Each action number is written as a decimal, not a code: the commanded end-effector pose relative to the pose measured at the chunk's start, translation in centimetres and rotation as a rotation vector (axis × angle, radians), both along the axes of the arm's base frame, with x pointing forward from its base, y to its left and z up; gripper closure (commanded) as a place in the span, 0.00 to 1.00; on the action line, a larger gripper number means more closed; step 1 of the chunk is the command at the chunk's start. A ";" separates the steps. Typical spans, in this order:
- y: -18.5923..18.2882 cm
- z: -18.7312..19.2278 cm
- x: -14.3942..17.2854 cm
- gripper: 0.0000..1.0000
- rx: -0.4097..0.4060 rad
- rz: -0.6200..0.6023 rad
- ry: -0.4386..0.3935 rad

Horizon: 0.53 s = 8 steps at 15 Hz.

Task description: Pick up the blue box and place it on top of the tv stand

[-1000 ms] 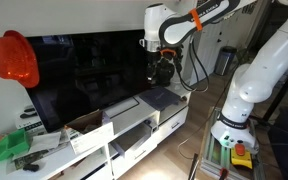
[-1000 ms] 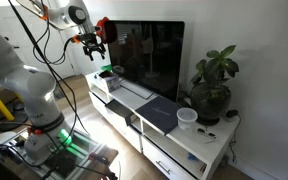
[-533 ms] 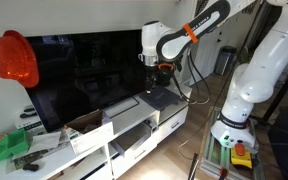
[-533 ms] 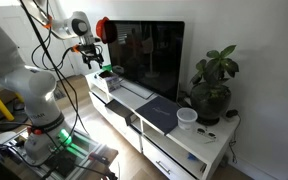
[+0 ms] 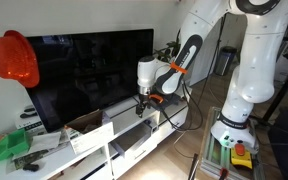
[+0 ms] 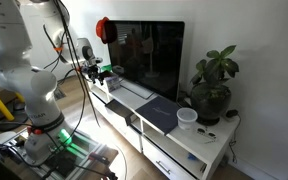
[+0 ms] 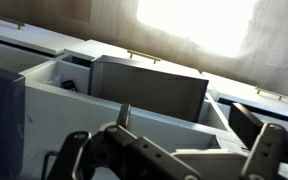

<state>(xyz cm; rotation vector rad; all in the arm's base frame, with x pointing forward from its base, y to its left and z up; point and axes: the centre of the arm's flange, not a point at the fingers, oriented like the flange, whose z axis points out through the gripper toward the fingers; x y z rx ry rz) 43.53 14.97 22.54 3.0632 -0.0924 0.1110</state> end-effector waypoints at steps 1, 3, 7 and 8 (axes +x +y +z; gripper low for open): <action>-0.4 -0.6 0.3 0.00 -0.001 -0.016 0.001; -0.5 -0.9 0.8 0.00 0.000 -0.025 -0.001; -0.3 -0.6 1.0 0.00 0.002 -0.027 -0.007; -0.3 -2.2 1.5 0.00 -0.010 -0.065 0.010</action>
